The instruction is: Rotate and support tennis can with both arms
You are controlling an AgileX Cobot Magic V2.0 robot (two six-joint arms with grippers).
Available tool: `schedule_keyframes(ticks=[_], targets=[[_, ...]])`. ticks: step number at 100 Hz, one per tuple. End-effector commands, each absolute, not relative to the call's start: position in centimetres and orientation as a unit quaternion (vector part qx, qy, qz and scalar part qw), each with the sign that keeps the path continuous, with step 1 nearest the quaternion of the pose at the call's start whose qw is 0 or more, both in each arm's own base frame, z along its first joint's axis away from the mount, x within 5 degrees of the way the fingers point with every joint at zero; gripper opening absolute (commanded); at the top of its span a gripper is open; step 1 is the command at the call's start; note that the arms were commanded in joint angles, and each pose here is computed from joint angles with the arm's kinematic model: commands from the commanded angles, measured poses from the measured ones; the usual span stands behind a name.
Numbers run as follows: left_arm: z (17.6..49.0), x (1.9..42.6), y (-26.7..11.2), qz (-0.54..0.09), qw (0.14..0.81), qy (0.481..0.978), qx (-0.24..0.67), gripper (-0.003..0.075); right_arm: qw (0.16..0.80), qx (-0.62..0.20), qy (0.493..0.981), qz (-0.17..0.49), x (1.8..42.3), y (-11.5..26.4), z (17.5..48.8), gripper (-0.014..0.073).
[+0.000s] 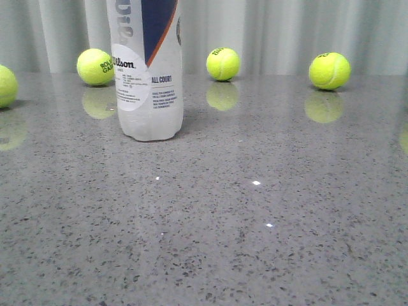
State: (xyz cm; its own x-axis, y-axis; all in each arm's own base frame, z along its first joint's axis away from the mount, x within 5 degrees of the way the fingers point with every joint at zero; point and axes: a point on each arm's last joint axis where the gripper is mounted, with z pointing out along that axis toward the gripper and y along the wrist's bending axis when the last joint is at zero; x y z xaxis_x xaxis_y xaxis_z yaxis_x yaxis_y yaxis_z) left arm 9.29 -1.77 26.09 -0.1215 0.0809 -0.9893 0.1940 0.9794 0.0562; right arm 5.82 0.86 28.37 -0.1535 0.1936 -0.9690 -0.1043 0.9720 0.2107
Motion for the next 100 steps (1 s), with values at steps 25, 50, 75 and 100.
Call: schedule_keyframes(ticks=[25,50,75,100], targets=[[24.5,7.8,-0.9,-0.029,0.71,0.702,0.054,-0.0021,0.683,0.031,0.72,0.117,5.8,0.8,29.8,-0.0064],[21.4,6.4,-0.7,-0.04,0.719,0.693,0.037,-0.0021,0.683,0.031,0.72,0.117,5.8,0.8,29.8,-0.0064],[19.5,5.5,-0.6,-0.044,0.713,0.699,0.034,-0.0021,0.683,0.031,0.721,0.117,5.8,0.8,29.8,-0.0064],[19.2,5.5,-0.6,-0.038,0.704,0.708,0.039,-0.0021,0.683,0.031,0.721,0.117,5.8,0.8,29.8,-0.0064]])
